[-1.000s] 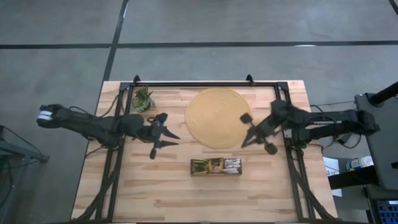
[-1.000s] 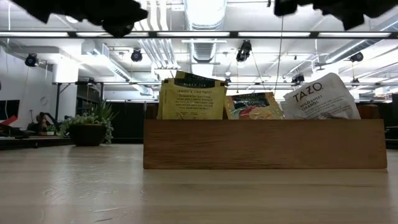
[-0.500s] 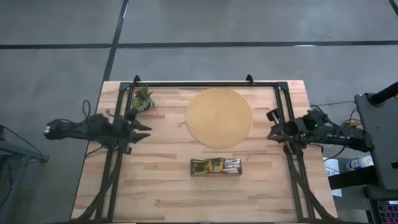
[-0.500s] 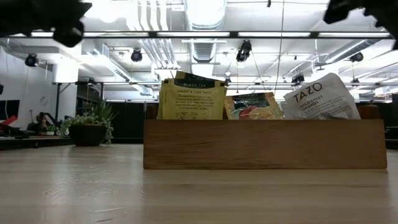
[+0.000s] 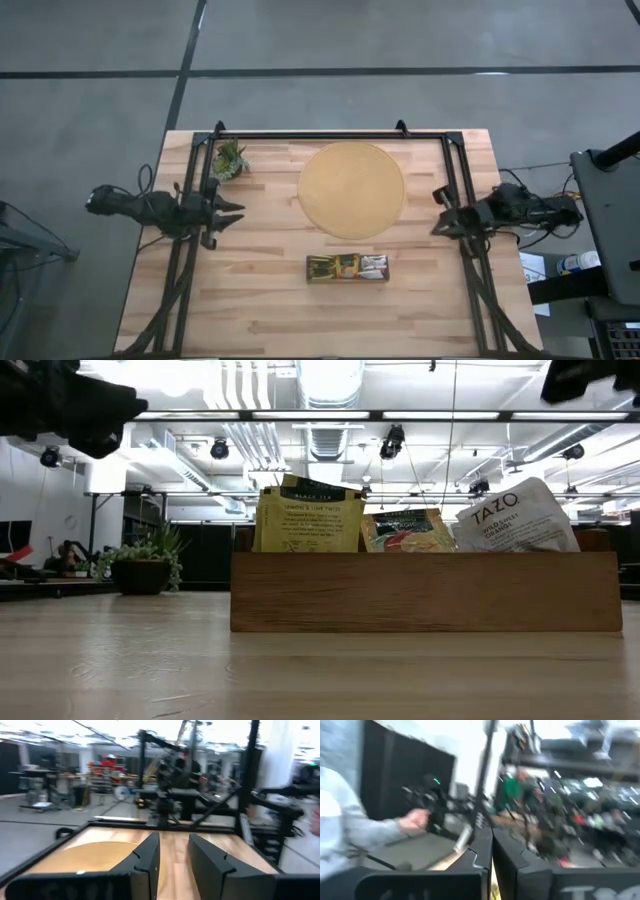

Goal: Pick & Place Tea
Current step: Return to Home Position

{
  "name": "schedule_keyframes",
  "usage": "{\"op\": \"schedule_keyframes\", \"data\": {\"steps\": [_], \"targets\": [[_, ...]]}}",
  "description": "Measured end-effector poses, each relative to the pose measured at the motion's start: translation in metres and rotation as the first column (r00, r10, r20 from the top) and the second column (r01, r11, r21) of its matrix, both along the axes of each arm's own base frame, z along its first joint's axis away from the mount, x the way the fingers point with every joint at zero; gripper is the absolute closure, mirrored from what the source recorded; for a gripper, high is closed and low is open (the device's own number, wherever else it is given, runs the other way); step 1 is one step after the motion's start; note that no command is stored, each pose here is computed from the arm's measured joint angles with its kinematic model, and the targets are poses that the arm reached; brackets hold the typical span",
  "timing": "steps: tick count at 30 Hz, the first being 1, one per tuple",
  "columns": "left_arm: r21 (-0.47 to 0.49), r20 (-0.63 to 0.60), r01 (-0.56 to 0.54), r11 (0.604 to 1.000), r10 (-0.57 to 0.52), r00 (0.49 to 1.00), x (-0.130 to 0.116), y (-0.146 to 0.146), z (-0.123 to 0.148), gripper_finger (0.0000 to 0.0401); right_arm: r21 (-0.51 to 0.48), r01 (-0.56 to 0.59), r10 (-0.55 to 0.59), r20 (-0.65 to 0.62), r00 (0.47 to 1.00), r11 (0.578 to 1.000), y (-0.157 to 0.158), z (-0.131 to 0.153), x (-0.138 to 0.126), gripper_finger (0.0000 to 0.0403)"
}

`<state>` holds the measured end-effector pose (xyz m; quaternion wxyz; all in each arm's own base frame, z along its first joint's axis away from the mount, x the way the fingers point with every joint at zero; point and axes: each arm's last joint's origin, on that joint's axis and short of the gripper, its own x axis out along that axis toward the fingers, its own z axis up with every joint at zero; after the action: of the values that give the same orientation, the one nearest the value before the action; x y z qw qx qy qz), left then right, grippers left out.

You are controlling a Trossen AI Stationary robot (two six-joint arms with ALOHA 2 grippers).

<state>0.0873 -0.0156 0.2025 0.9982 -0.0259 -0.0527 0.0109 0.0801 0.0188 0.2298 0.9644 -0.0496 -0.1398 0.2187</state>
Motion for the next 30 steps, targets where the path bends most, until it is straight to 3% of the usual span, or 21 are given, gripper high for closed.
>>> {"op": "schedule_keyframes", "data": {"steps": [3, 6, 10, 13, 16, 24, 30], "targets": [[-0.007, -0.009, -0.050, 0.999, 0.050, 0.999, 0.000, -0.002, -0.001, 0.0303, -0.002, 0.109, -0.108, -0.056, 0.993, 0.994, -0.001, -0.016, 0.006, 0.0394], [0.004, -0.035, -0.068, 0.998, 0.069, 0.997, 0.001, -0.004, -0.008, 0.0303, -0.067, 0.198, -0.204, -0.090, 0.975, 0.978, -0.002, -0.040, 0.013, 0.0394], [0.107, -0.075, -0.021, 0.994, 0.029, 0.997, 0.004, -0.008, -0.025, 0.0303, -0.179, 0.138, -0.161, -0.118, 0.980, 0.974, 0.001, -0.058, 0.015, 0.0394], [0.167, -0.071, 0.063, 0.984, -0.051, 0.996, 0.007, -0.012, -0.032, 0.0303, -0.189, 0.099, -0.118, -0.093, 0.989, 0.977, 0.002, -0.056, 0.014, 0.0394], [0.169, -0.074, 0.076, 0.983, -0.064, 0.995, 0.007, -0.012, -0.033, 0.0303, -0.196, 0.106, -0.127, -0.097, 0.987, 0.975, 0.001, -0.057, 0.014, 0.0394], [0.174, -0.089, 0.085, 0.981, -0.071, 0.994, 0.007, -0.013, -0.034, 0.0303, -0.246, 0.266, -0.319, -0.208, 0.925, 0.932, -0.003, -0.068, 0.020, 0.0394], [0.191, -0.094, 0.090, 0.977, -0.073, 0.993, 0.007, -0.013, -0.035, 0.0303, -0.287, 0.256, -0.335, -0.274, 0.902, 0.923, -0.003, -0.075, 0.025, 0.0394]]}}
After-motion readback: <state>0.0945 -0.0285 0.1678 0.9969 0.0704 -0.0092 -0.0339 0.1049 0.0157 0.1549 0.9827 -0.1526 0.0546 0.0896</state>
